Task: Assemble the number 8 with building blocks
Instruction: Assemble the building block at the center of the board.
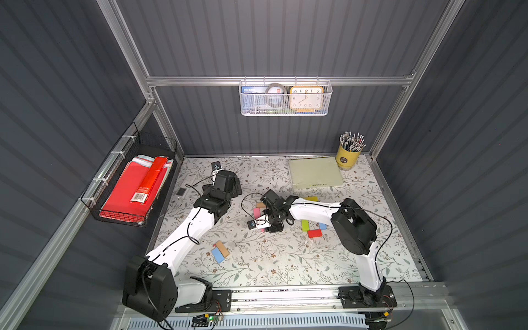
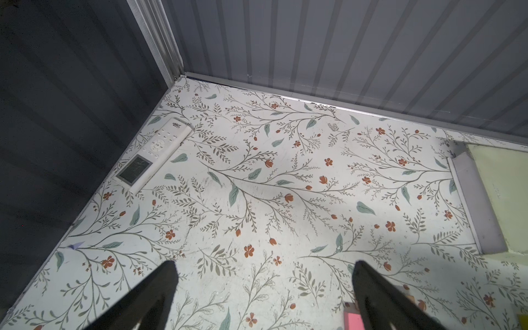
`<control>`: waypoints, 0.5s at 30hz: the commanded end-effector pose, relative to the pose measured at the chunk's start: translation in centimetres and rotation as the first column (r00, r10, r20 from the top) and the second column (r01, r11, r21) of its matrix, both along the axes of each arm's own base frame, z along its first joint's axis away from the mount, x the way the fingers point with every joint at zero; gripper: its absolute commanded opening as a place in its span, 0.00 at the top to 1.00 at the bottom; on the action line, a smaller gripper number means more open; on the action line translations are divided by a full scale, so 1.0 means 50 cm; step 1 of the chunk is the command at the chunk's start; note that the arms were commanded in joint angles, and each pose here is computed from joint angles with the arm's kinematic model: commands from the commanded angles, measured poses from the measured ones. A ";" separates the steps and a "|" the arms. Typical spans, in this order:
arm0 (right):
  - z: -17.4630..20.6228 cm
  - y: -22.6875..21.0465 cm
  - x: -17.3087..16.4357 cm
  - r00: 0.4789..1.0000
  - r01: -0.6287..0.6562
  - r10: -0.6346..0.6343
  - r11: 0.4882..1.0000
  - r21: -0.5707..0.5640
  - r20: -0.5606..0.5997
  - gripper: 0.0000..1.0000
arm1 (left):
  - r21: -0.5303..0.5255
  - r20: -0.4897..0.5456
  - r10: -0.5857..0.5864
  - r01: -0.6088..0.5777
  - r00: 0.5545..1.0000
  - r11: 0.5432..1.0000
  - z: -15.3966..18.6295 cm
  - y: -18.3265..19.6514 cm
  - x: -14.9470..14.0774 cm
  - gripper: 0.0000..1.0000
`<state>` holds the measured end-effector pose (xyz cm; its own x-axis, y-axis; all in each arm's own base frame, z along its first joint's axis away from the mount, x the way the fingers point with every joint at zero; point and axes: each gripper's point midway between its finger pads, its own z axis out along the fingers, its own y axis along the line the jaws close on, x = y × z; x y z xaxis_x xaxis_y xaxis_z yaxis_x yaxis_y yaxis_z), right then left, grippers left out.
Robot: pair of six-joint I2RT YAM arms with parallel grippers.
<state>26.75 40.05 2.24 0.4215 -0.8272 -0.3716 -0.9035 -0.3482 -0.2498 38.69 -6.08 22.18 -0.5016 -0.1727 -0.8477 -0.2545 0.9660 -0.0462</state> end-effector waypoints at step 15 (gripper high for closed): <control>-0.038 -0.001 0.027 0.999 0.052 -0.052 0.998 -0.022 -0.012 0.64 | 0.009 0.004 0.021 -0.021 1.000 1.000 -0.003 0.013 -0.006 0.01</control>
